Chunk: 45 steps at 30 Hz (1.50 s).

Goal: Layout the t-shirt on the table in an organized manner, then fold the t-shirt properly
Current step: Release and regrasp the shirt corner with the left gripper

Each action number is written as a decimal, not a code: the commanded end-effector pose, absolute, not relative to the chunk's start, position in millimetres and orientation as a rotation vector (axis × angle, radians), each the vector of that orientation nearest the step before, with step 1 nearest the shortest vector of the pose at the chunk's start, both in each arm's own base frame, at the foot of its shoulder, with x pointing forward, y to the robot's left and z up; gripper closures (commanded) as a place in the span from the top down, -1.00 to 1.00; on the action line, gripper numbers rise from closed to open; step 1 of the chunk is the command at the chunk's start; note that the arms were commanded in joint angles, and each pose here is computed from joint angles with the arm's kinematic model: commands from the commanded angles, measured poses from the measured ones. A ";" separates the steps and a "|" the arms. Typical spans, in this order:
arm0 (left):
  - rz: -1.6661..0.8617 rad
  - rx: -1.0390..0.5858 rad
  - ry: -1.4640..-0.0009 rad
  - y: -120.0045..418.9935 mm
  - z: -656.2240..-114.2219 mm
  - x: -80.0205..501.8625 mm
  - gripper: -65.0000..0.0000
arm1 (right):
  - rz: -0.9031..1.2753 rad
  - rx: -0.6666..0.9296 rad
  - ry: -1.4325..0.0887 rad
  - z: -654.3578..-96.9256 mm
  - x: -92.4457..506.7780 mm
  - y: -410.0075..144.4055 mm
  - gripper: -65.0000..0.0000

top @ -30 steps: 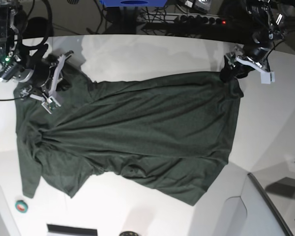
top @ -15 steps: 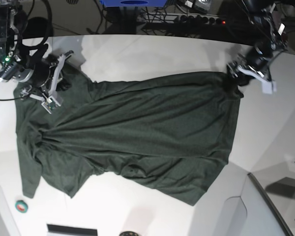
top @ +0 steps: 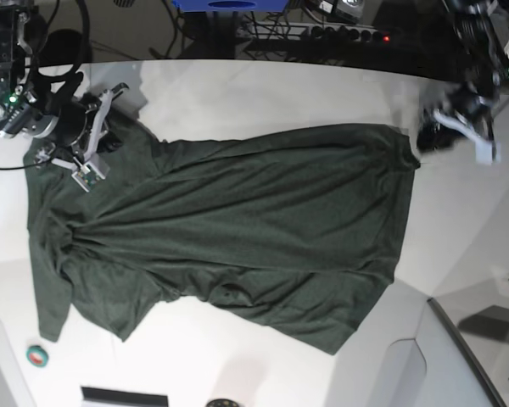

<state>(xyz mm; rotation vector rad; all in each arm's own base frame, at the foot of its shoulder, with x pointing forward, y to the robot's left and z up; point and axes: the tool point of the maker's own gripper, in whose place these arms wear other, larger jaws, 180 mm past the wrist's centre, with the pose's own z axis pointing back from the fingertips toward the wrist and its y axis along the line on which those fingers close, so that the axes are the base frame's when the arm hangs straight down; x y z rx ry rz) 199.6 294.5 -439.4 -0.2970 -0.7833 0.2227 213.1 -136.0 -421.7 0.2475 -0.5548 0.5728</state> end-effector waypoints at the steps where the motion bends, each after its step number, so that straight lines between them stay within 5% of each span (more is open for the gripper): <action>1: 0.212 -0.297 -0.811 298.6 -429.4 197.8 -0.83 | 0.578 0.246 -0.591 -413.4 220.1 -137.0 -0.93; 2: 0.219 -0.303 -0.805 297.5 -430.8 192.0 -1.00 | 0.578 0.246 -0.591 -413.4 220.1 -137.0 -0.93; 18: 0.472 -0.495 -0.682 255.5 -504.7 200.4 -1.00 | 0.575 0.250 -0.596 -412.8 221.4 -135.0 -0.93; 25: 0.490 -0.458 -0.841 274.3 -481.7 225.6 -1.00 | 0.576 0.250 -0.592 -413.4 220.1 -135.5 -0.93; 36: 0.284 -0.210 -1.100 347.8 -365.4 278.1 -1.00 | 0.577 0.248 -0.590 -413.7 219.5 -136.5 -0.93; 45: 0.306 -0.209 -1.033 340.3 -379.8 254.3 -1.00 | 0.576 0.253 -0.583 -415.5 216.2 -135.0 -0.93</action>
